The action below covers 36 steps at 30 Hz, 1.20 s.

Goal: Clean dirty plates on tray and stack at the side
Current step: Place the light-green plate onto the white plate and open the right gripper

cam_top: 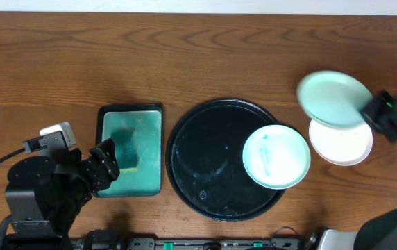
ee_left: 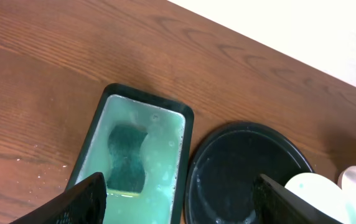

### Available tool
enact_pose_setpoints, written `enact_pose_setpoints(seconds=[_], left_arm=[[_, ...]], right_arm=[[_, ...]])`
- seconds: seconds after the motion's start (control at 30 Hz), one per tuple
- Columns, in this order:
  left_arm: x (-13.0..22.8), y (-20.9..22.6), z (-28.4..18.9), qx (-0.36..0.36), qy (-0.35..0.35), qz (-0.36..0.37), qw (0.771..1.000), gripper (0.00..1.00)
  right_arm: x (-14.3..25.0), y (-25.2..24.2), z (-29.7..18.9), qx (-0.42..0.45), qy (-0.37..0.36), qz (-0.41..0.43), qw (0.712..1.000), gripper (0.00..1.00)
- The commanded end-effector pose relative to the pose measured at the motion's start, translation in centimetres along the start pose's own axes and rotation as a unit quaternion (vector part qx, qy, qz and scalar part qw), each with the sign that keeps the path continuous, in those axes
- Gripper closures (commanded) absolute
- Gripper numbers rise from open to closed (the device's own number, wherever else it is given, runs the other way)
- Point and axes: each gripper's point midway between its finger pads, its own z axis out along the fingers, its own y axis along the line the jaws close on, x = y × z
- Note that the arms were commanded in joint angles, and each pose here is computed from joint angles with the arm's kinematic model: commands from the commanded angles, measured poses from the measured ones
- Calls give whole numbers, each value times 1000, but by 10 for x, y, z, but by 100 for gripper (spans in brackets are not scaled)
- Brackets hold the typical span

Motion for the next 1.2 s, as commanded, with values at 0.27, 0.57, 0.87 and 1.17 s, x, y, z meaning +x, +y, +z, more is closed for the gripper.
enact_pose_setpoints(seconds=[0.27,0.57,0.87,1.17], left_arm=[[0,-9,11,18,29,-5,999,25],[6,-5,36,4,78,-12,997,25],[16,-1,40,-8,106,-15,994,25],[27,3,37,-16,128,-12,992,25]], right_arm=[[16,-102,59,60,64,115,990,48],[45,-3,-4,-102,32,-105,989,44],[125,-14,-16,-7,73,-205,976,41],[159,-33,46,12,95,-212,973,41]])
